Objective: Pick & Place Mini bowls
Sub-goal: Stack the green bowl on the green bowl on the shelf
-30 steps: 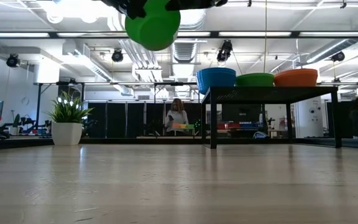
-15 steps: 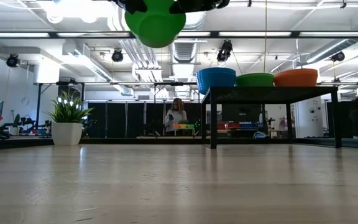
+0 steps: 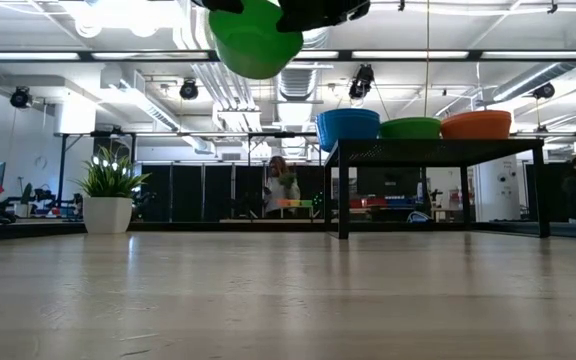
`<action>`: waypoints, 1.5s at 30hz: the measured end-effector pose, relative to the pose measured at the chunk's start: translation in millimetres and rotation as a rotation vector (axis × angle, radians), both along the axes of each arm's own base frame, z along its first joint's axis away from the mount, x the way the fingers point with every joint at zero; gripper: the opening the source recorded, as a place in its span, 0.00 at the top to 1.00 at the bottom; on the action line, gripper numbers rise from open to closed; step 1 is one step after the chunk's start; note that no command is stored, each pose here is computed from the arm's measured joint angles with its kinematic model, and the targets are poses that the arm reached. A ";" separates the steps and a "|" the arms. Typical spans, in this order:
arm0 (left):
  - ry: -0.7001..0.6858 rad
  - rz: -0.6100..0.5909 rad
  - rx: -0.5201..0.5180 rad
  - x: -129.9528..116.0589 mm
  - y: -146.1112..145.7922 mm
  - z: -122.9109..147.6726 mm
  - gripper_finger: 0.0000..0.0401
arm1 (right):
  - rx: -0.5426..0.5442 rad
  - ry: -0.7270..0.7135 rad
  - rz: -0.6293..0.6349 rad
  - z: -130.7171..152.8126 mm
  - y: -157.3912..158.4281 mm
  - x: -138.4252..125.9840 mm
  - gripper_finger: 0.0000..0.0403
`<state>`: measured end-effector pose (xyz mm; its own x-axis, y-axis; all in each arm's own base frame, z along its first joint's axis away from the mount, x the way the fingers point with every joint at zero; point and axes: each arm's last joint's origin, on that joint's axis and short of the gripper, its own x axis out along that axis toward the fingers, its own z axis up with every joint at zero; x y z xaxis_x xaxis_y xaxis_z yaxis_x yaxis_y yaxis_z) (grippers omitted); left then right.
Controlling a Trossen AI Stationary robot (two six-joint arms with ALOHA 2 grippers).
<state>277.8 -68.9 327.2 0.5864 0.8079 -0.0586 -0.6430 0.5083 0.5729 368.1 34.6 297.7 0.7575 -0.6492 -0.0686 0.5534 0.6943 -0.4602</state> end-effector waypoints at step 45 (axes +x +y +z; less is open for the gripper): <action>-0.042 -0.086 -0.018 -10.2 -23.1 14.8 0.73 | 0.525 0.164 -0.634 116.7 -154.7 -149.3 0.98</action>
<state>267.6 -92.0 342.1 0.6557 0.7536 -0.0464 -0.6201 0.5726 0.5362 218.8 -120.0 414.4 0.2137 -0.8018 -0.5581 0.8654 0.4204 -0.2726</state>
